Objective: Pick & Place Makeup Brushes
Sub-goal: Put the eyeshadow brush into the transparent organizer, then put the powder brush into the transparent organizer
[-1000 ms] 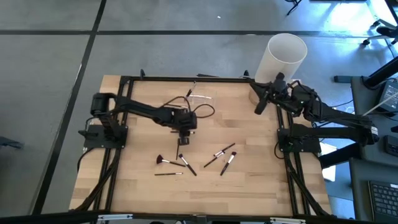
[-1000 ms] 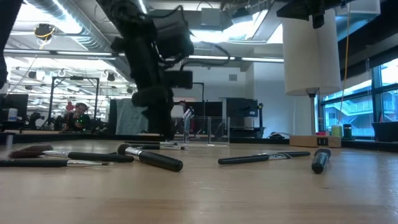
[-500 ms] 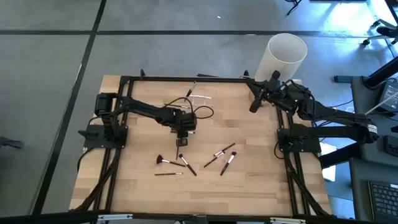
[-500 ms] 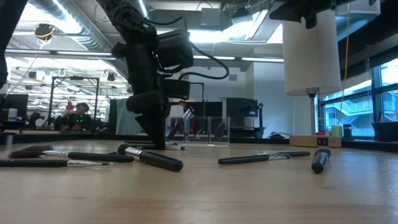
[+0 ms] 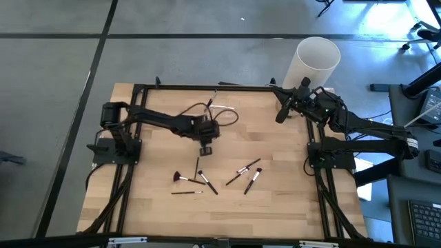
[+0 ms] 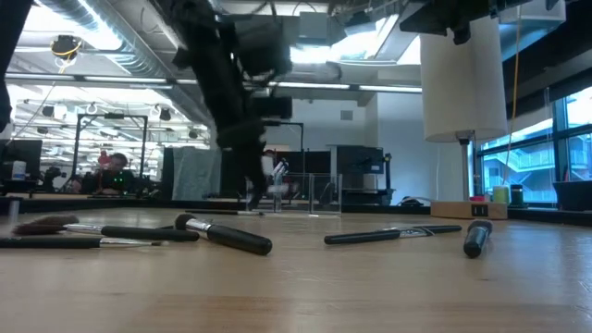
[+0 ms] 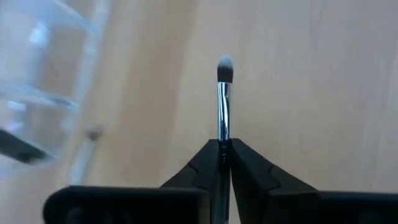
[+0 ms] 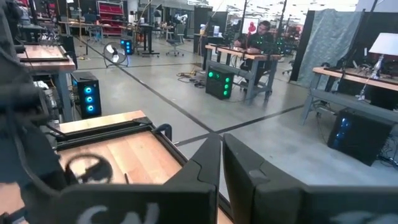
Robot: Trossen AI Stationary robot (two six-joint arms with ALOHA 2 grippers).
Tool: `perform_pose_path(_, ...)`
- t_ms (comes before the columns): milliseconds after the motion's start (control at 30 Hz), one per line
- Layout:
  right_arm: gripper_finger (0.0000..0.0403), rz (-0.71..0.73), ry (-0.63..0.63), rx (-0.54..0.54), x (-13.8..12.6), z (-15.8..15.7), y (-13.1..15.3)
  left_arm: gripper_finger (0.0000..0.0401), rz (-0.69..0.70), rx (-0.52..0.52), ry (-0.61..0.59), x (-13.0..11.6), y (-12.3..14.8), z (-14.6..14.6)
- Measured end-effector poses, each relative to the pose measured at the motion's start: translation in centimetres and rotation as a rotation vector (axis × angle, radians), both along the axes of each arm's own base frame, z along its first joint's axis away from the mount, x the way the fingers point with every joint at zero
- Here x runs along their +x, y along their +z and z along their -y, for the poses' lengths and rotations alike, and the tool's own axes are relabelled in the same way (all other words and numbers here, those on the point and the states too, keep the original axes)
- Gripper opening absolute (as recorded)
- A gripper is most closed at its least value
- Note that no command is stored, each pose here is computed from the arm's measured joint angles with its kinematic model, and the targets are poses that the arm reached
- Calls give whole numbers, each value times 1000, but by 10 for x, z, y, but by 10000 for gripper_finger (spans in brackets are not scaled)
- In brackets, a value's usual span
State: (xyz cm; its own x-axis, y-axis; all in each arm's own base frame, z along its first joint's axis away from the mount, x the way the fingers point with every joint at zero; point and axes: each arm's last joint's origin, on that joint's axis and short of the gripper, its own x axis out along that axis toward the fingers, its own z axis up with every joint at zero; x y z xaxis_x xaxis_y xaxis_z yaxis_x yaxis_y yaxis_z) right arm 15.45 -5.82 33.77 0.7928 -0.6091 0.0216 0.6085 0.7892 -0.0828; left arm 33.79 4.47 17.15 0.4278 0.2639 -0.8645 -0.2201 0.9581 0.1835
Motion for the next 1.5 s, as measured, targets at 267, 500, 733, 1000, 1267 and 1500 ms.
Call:
perform_pose_path(267, 20, 5, 0, -6, 0, 0, 1, 31, 243, 336, 261, -1, 62, -35)
perform_pose_path(500, 20, 1, -1, -19, 0, 0, 1, 33, 484, 399, 455, -8, 88, -81)
perform_pose_path(733, 20, -6, -1, -27, 0, 0, 1, 33, 617, 359, 577, -7, 62, -112)
perform_pose_path(1000, 20, -9, -1, -31, 0, 0, 1, 37, 639, 335, 627, -10, 36, -119)
perform_pose_path(1267, 20, -2, -20, -39, 0, 0, 2, 56, 649, 289, 687, -14, 28, -118)
perform_pose_path(1500, 20, -2, -20, -44, 0, 0, 3, 88, 642, 271, 659, -13, 27, -117)
